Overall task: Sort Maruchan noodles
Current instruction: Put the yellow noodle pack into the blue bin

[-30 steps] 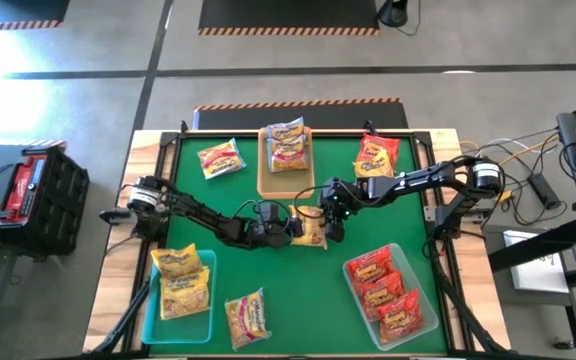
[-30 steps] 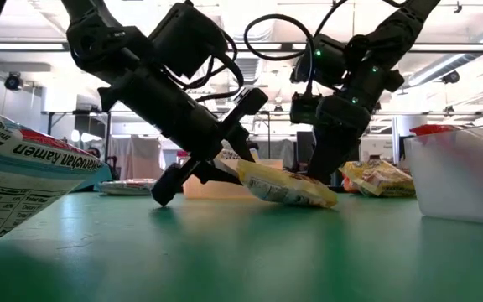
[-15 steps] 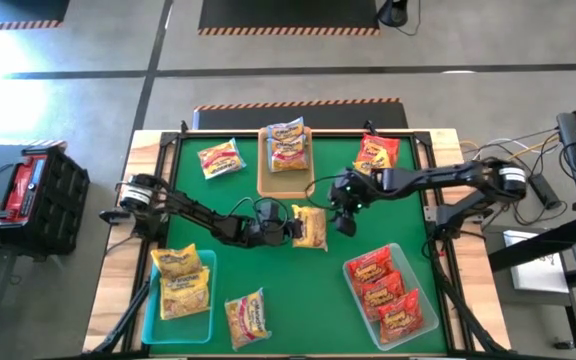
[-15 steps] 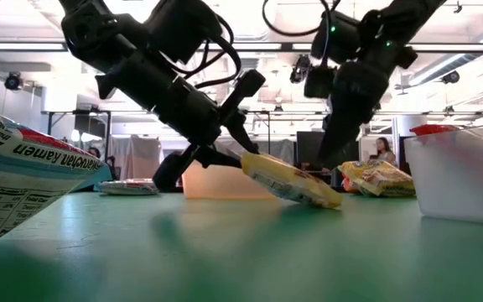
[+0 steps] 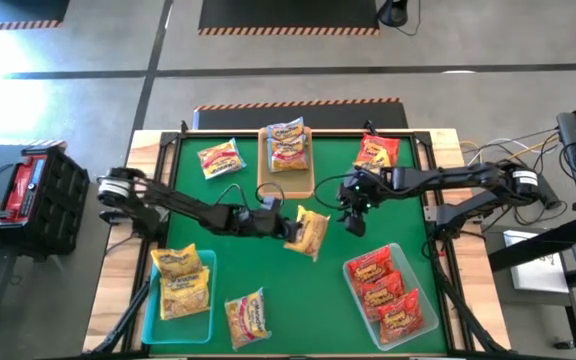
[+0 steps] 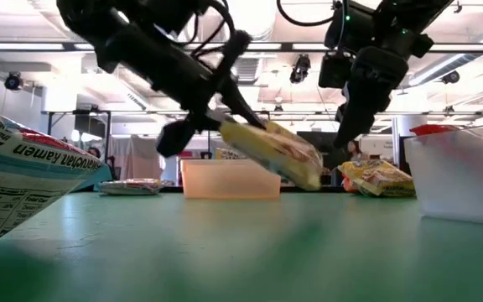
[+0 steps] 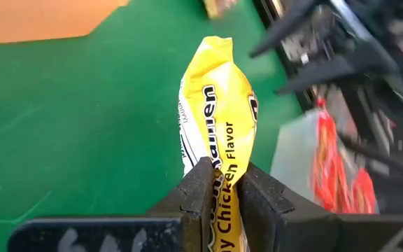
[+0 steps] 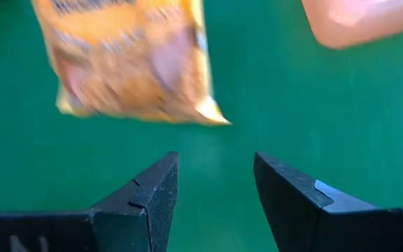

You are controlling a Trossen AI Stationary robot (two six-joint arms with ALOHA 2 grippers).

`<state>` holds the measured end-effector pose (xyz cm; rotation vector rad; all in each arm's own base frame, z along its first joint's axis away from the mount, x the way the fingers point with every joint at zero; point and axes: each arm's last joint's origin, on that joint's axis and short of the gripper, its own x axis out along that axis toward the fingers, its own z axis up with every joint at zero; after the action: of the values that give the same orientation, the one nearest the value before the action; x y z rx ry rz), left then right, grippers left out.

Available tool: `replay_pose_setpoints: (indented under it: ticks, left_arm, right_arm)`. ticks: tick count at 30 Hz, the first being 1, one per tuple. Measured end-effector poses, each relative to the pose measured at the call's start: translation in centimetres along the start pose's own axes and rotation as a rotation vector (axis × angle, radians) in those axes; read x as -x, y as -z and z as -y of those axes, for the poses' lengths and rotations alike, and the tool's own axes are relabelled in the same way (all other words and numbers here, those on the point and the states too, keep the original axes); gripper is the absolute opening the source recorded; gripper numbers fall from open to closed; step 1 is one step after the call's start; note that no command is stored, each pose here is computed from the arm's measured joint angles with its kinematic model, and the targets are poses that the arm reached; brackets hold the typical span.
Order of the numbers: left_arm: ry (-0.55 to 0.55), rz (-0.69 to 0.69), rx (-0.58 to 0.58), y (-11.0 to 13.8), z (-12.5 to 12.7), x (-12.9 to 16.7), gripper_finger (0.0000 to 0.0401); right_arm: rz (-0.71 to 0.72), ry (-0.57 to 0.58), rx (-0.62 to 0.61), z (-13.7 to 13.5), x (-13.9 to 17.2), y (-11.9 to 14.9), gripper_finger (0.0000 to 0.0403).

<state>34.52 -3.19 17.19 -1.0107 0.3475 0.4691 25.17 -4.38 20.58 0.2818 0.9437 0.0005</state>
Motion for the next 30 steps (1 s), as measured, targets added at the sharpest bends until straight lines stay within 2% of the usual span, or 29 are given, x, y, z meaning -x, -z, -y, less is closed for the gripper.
replay_pose_setpoints:
  ticks: [7, 12, 20, 25, 30]
  left_arm:
    - [0.043, -0.193, -0.145, -2.6, 1.1, 4.7, 0.0039]
    - [0.066, -0.326, -0.155, -3.4, 1.6, 8.8, 0.0039]
    - [0.139, -0.643, -0.127, -4.1, 1.1, 17.2, 0.0039]
    - [0.06, -0.829, -0.045, -3.9, -0.7, 22.1, 0.0039]
    - [-0.09, -0.892, -0.019, -4.0, -3.1, 25.4, 0.0039]
  right_arm:
    - [-0.052, 0.004, -0.012, 0.2, -0.5, 1.1, 0.0176]
    - [-0.06, 0.005, -0.015, 0.2, -0.6, 1.2, 0.0176]
    - [-0.062, 0.005, -0.016, 0.2, -0.6, 1.3, 0.0176]
    - [-0.062, 0.007, -0.031, 0.2, -0.6, 1.3, 0.0176]
    - [-0.061, 0.01, -0.044, 0.2, -0.6, 1.3, 0.0176]
